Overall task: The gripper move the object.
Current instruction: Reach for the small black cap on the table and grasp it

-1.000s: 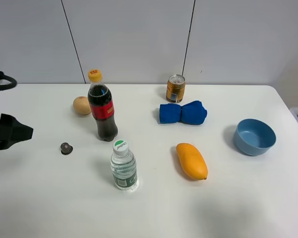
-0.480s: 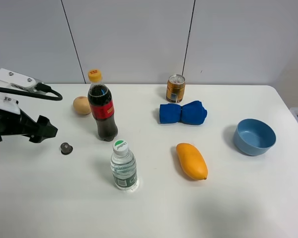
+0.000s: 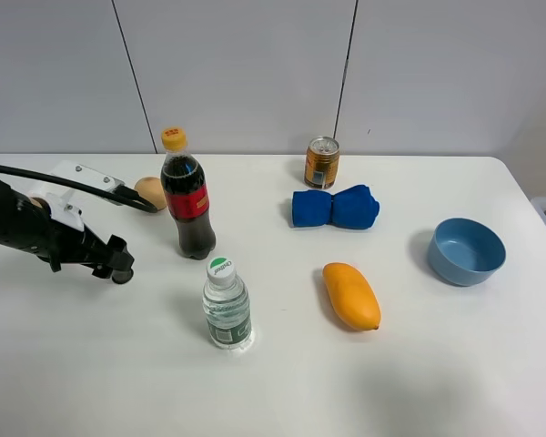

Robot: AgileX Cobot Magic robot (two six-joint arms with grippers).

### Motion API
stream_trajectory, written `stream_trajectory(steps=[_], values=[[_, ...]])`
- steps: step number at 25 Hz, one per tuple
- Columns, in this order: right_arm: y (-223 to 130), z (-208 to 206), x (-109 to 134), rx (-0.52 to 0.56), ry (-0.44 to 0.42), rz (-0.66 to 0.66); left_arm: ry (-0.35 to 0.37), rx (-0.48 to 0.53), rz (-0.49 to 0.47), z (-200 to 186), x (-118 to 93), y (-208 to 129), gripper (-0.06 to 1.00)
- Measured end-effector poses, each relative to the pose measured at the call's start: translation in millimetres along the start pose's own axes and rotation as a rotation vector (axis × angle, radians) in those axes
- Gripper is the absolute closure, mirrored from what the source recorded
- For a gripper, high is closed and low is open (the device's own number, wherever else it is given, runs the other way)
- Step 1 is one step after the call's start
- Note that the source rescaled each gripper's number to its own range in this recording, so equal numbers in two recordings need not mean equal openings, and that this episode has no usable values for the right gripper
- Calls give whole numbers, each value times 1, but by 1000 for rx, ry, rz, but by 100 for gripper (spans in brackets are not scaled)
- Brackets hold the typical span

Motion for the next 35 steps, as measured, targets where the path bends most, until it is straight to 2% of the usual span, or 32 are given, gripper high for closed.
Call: stream_trajectory(steps=[10,16,21,30,35], values=[[0,0,0,0,0,0,40,23,-8,42,8,-11,-6],[0,0,0,0,0,0,32,66,-9,61,6,-24,-6],[0,0,0,0,0,0,38,70,-9,68,7,-26,-6],[0,0,0,0,0,0,49,48,-12,78,14,-11,-6],[0,0,0,0,0,0,41,57,-44,78,13,-12,-6]])
Point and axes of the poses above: a point on each arm's last joint axis where the gripper is mounted, z pointing out along that axis toward the gripper, x along the wrist's bending axis when the last joint is at zero, y = z × x, the point moved 10 cm from there along z, pointing out along that axis toward the gripper, and after that the axes turned 8 degrees about z, right-handed, at the moved point
